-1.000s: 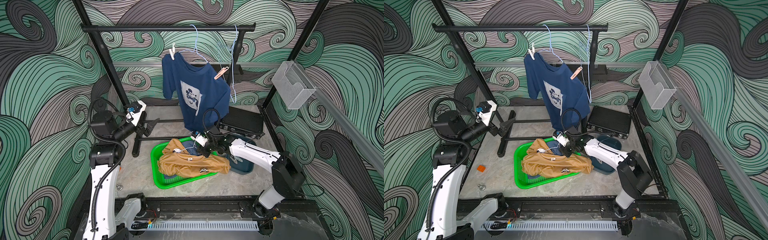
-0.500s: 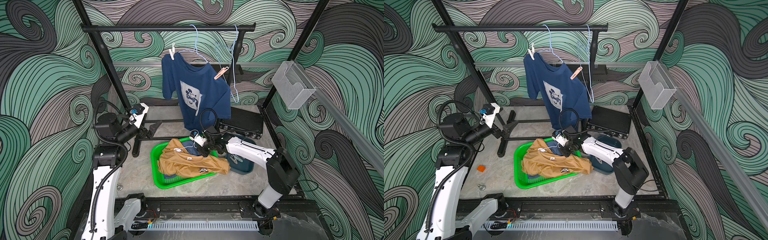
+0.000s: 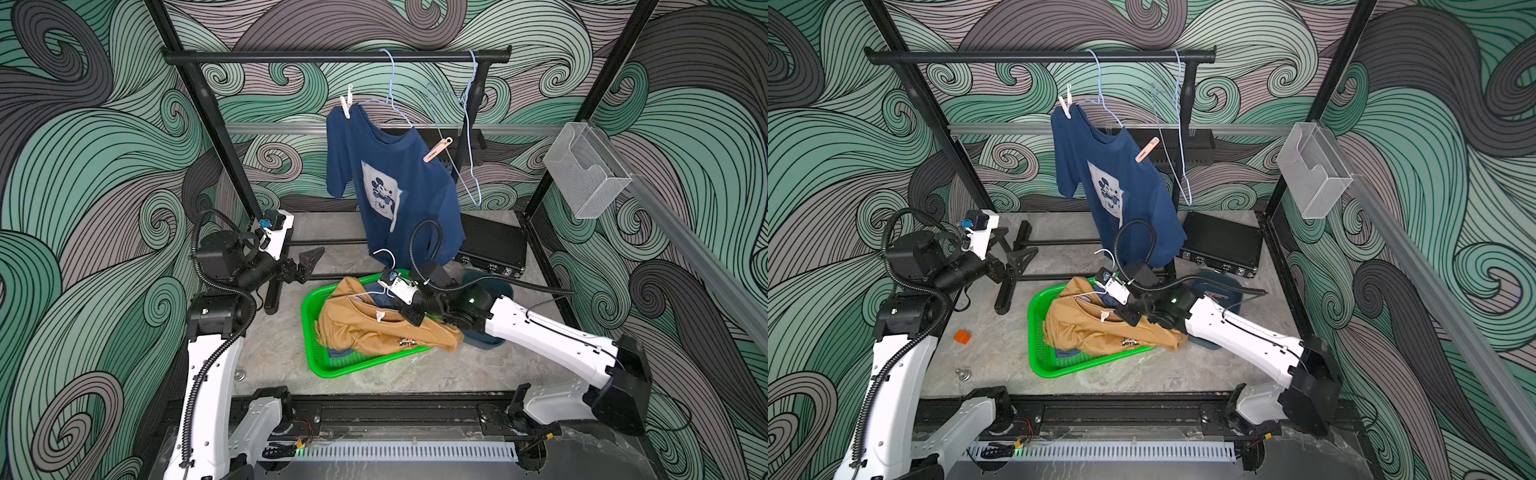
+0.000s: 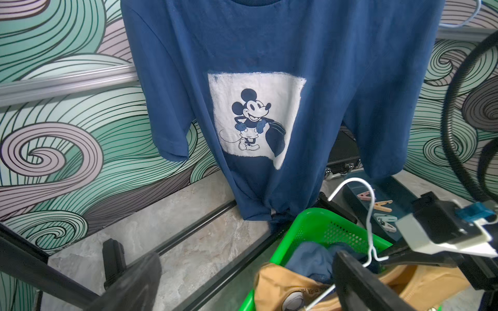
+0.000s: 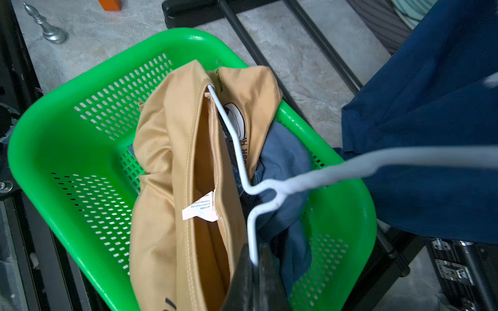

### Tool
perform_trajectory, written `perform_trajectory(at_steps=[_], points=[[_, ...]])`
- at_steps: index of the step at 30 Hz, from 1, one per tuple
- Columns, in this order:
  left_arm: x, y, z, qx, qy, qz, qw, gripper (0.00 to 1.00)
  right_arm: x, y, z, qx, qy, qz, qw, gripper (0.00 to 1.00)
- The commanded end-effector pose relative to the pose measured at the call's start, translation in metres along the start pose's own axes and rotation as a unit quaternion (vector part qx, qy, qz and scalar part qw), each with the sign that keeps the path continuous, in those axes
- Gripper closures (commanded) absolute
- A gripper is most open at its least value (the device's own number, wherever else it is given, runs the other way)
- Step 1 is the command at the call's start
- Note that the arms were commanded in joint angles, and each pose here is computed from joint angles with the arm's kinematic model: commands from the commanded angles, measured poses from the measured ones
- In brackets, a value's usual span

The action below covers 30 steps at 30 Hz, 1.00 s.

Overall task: Remove the clothespins securing t-shirts to the hanger
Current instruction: Pick up the hanger from the basket, then remove the T-shirt from the hanger.

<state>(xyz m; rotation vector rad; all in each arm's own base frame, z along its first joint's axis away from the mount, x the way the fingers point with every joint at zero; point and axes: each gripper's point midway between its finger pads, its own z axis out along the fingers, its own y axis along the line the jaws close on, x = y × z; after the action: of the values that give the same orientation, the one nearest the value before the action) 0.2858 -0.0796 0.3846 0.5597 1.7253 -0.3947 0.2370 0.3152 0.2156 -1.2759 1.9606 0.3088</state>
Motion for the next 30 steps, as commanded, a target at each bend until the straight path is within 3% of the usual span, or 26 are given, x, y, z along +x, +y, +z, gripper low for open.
perform_trajectory(at_steps=[1, 6, 14, 19, 23, 30], points=[[0.002, -0.013, -0.005, 0.021, -0.003, -0.029, 0.999, 0.02, -0.026, -0.017, -0.038, 0.045, -0.046, -0.007, 0.998, 1.00], [-0.003, -0.019, -0.006, 0.038, -0.034, -0.026, 0.998, 0.02, -0.055, -0.024, -0.082, 0.057, -0.097, -0.047, 0.992, 1.00], [0.000, -0.028, 0.012, 0.122, -0.017, -0.030, 0.992, 0.01, -0.092, -0.038, -0.134, 0.089, -0.165, -0.065, 0.980, 1.00], [0.008, -0.010, 0.005, 0.098, -0.015, -0.017, 0.995, 0.01, -0.103, -0.043, -0.151, 0.091, -0.188, -0.068, 0.976, 1.00], [0.007, 0.007, -0.007, 0.116, -0.041, -0.058, 0.991, 0.02, -0.106, -0.044, -0.155, 0.087, -0.193, -0.069, 0.975, 1.00], [0.023, 0.004, -0.003, 0.150, -0.046, -0.053, 0.986, 0.05, -0.113, -0.044, -0.158, 0.081, -0.202, -0.067, 0.974, 1.00]])
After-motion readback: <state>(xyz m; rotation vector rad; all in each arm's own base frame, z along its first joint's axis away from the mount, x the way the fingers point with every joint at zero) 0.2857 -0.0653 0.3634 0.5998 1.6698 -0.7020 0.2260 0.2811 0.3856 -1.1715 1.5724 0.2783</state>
